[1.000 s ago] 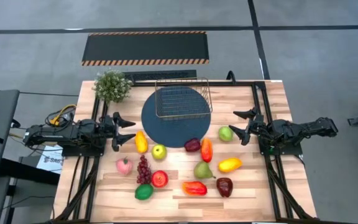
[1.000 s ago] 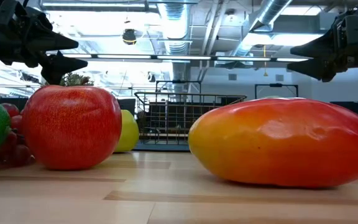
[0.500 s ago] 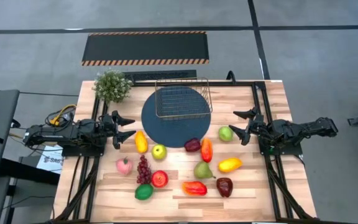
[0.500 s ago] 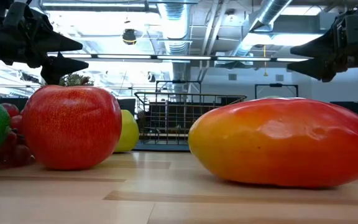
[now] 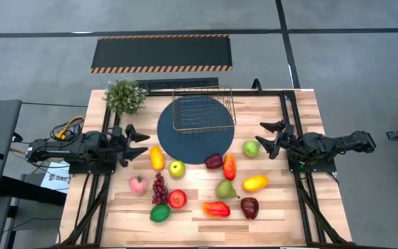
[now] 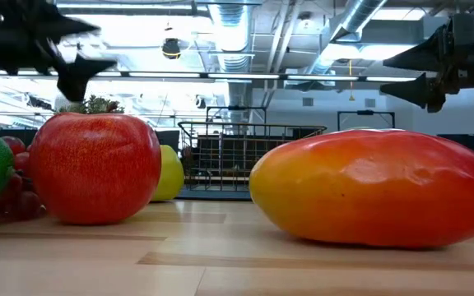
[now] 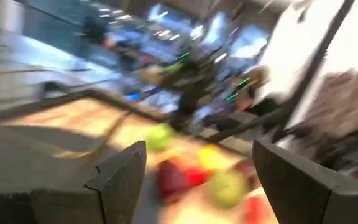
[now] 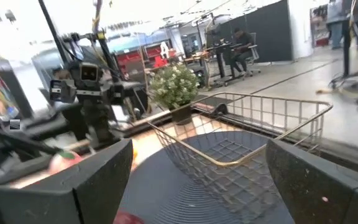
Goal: Build produce basket
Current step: Put the top yellow mango into the wire basket
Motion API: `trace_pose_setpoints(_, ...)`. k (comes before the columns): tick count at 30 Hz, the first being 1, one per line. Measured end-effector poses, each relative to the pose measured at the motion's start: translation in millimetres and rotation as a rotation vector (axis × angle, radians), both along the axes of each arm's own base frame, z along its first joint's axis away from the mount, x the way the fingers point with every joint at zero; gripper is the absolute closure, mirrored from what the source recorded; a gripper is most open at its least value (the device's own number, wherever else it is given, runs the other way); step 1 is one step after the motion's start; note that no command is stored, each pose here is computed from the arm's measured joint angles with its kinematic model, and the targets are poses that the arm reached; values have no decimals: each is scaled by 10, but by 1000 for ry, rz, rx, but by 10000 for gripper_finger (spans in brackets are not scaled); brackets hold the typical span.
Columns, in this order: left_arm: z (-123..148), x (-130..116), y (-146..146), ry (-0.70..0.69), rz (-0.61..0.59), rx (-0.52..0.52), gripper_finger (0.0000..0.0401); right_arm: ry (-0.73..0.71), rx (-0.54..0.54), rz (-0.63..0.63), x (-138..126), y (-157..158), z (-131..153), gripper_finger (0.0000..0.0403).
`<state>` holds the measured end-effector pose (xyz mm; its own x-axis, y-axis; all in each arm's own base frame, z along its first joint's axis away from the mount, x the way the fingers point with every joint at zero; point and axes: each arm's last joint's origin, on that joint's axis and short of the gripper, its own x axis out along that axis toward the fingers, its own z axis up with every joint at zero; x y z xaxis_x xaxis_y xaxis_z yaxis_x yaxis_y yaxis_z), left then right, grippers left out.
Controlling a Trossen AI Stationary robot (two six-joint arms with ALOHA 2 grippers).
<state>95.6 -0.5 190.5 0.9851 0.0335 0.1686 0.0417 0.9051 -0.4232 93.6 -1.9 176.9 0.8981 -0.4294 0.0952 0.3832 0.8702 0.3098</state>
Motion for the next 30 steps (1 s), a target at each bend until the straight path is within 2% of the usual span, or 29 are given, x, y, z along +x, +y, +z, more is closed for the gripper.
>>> trace_pose_setpoints(4, 278, -47, -38, -111, -131, -97, 120, -63, 124, 13, -1, 0, 4, 17)
trace_pose_setpoints(7, 505, -27, -59, -64, -159, -117, 120, -73, 135, -4, -2, -14, 8, 17)
trace_pose_setpoints(10, 735, 80, -75, 59, -154, -130, 120, -78, 138, -13, -3, -23, 11, 17)
trace_pose_setpoints(12, 862, 184, -73, 196, -111, -133, 120, -77, 137, -17, -3, -27, 11, 17)
trace_pose_setpoints(15, 1001, 344, -60, 449, -9, -131, 120, -75, 137, -17, -3, -27, 10, 17)
trace_pose_setpoints(17, 1054, 440, -44, 606, 90, -175, 120, -68, 136, -16, -2, -26, 4, 17)
trace_pose_setpoints(19, 1112, 549, -32, 715, 183, -222, 120, -49, 133, -16, -1, -25, -12, 17)
trace_pose_setpoints(21, 1128, 667, -32, 809, 230, -215, 120, -34, 119, -18, -1, -25, -17, 17)
trace_pose_setpoints(27, 1052, 1060, -58, 930, 220, -111, 120, -15, 114, -26, -1, -31, -29, 17)
trace_pose_setpoints(30, 937, 1226, -57, 987, 203, -128, 120, -11, 112, -25, -1, -30, -32, 17)
